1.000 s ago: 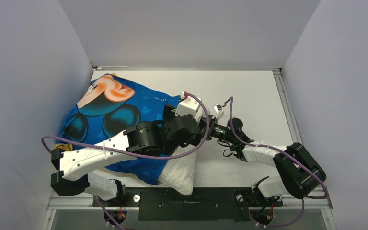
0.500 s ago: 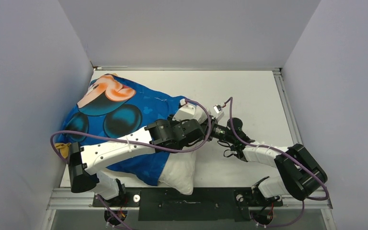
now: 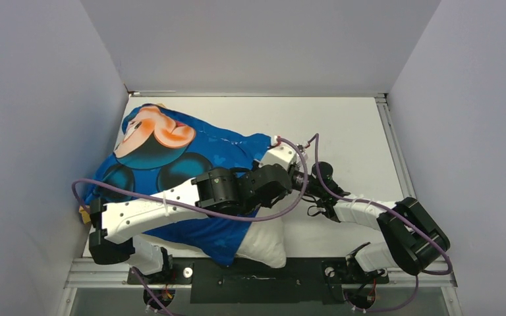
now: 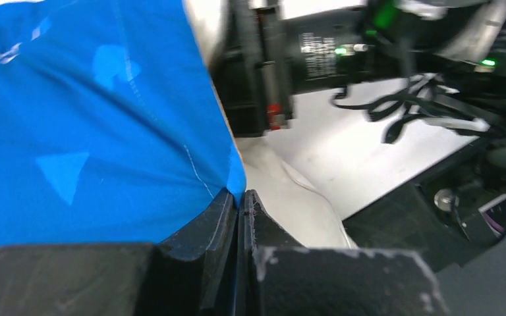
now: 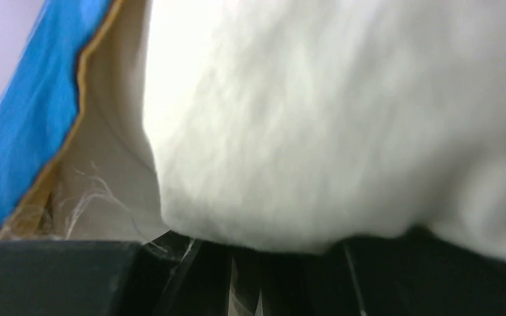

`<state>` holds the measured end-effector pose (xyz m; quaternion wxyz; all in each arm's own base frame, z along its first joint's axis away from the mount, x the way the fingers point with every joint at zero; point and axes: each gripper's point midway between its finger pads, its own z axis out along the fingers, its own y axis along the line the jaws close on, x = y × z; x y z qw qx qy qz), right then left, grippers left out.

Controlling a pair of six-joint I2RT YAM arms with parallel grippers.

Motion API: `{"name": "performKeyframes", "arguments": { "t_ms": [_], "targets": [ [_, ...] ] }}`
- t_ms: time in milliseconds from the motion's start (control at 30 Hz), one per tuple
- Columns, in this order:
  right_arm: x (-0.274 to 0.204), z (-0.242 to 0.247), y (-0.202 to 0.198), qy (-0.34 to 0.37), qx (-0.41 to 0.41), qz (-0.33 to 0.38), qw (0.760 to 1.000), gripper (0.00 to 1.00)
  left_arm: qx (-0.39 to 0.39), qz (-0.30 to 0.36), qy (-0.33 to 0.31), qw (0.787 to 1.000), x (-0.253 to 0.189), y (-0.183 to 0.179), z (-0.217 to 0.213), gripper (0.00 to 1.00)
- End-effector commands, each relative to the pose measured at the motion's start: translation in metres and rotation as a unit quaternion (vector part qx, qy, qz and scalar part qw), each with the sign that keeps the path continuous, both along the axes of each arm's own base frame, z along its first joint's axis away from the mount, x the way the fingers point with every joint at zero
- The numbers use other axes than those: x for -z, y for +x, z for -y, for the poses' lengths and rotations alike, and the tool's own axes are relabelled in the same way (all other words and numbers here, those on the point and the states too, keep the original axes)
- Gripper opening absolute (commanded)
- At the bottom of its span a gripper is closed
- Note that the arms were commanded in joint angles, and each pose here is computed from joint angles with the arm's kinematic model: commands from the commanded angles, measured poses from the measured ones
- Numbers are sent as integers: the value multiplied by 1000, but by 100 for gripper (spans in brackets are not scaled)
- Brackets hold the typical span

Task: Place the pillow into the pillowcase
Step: Stuff the pillow into the pillowcase.

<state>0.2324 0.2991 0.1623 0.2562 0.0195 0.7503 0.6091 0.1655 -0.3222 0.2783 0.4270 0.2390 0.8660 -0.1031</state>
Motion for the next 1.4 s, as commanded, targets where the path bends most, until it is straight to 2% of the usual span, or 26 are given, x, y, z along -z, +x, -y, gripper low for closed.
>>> {"name": "performKeyframes", "arguments": {
  "t_ms": [0, 133, 200, 300, 333, 533, 633, 733, 800, 933, 1067, 1233, 1367],
  "targets": [
    [-41, -12, 5, 45, -9, 59, 997, 19, 173, -47, -197, 964, -57, -65, 125, 0],
    [-44, -12, 3, 53, -11, 59, 997, 19, 157, -64, -158, 973, -15, -63, 133, 0],
    [-45, -11, 1, 58, -13, 57, 997, 18, 107, -64, -106, 987, 20, -52, 116, 0],
    [-47, -8, -3, 68, -13, 53, 996, 18, 27, -47, -46, 997, 55, -35, 85, 8],
    [-48, -8, -4, 73, -14, 51, 996, 17, 9, -40, -33, 999, 63, -31, 77, 12],
    [-50, -4, -15, 89, -21, 41, 995, 17, -72, -25, 21, 997, 98, -18, 43, 61],
    [-48, -2, -17, 86, -20, 37, 995, 17, -82, -30, 31, 996, 106, -18, 40, 73],
    [-49, -2, -18, 84, -21, 37, 996, 17, -91, -29, 40, 995, 106, -18, 39, 78],
    [-46, -2, -18, 77, -21, 37, 996, 17, -65, -23, 32, 997, 95, -20, 50, 78],
    [-39, -2, -16, 67, -16, 33, 997, 17, 23, 13, -12, 1000, 49, -43, 83, 78],
    [-36, -1, -16, 63, -16, 31, 997, 17, 39, 34, -77, 996, 1, -54, 86, 78],
    [-31, -1, -17, 58, -16, 28, 998, 17, 15, 42, -122, 992, -19, -50, 61, 79],
    [-28, -1, -16, 55, -14, 24, 998, 17, -71, 76, -90, 991, -14, -30, 14, 79]
  ]
}}
